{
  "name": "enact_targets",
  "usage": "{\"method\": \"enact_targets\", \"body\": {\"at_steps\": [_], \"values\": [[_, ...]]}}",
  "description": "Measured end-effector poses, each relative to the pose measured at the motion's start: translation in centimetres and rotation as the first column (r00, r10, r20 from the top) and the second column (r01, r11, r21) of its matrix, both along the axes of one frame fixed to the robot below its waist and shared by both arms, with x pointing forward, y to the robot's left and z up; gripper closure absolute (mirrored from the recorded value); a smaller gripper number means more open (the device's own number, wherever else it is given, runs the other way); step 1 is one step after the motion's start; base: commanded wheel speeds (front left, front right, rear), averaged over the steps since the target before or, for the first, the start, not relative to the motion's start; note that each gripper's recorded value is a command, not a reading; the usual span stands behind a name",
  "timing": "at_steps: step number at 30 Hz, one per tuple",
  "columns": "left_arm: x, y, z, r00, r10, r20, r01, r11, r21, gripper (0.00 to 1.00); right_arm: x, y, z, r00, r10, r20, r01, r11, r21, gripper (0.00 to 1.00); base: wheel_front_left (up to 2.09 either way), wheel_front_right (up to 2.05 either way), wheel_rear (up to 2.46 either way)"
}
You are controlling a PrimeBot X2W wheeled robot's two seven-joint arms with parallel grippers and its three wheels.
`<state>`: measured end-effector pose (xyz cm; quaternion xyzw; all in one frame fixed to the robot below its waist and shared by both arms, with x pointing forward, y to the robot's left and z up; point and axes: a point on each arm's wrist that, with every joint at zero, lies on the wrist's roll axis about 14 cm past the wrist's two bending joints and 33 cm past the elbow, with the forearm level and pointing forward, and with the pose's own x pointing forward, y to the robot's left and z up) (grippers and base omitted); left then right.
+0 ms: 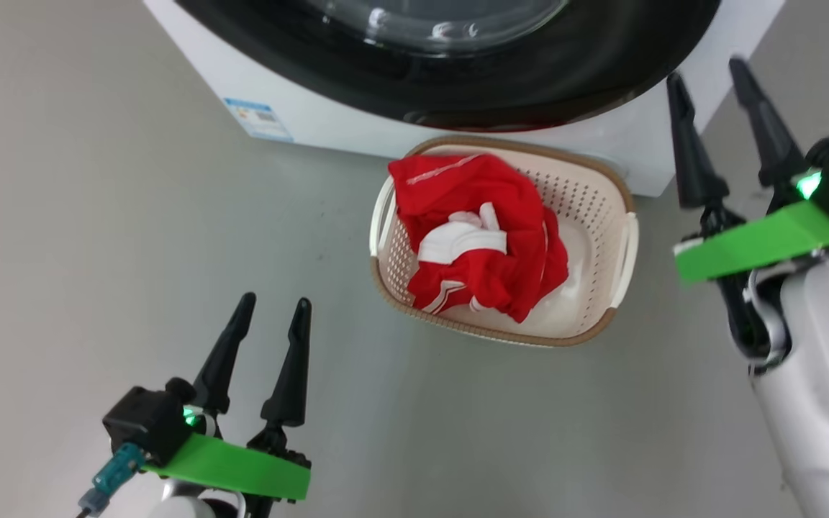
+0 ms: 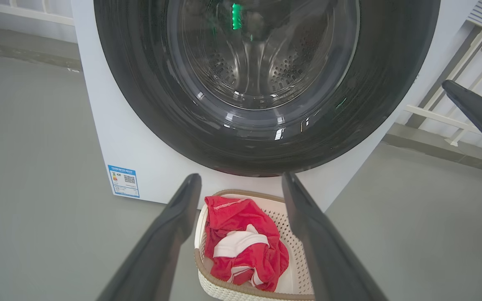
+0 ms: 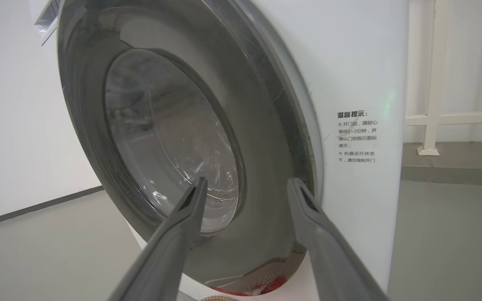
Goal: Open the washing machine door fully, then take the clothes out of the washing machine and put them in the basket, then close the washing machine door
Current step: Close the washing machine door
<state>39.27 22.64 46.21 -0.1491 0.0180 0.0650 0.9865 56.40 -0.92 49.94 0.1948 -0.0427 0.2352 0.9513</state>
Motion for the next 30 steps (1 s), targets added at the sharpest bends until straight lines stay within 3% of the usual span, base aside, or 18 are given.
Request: {"method": "enact_targets", "body": {"at_steps": [18,30], "values": [[-2.4,-1.3,0.7,0.998,-0.064,0.011,0.064,0.997,0.053,0.0,-10.4,-7.7,-3.8,0.976,-0.152,-0.159,0.14,0.987,-0.085,0.0,0.0,0.0,0.0],[-3.3,-1.9,0.6,0.995,-0.1,0.005,0.099,0.991,0.095,0.0,-16.8,-13.8,-5.4,0.924,-0.309,-0.227,0.285,0.95,-0.129,0.0,0.0,0.0,0.0]]}}
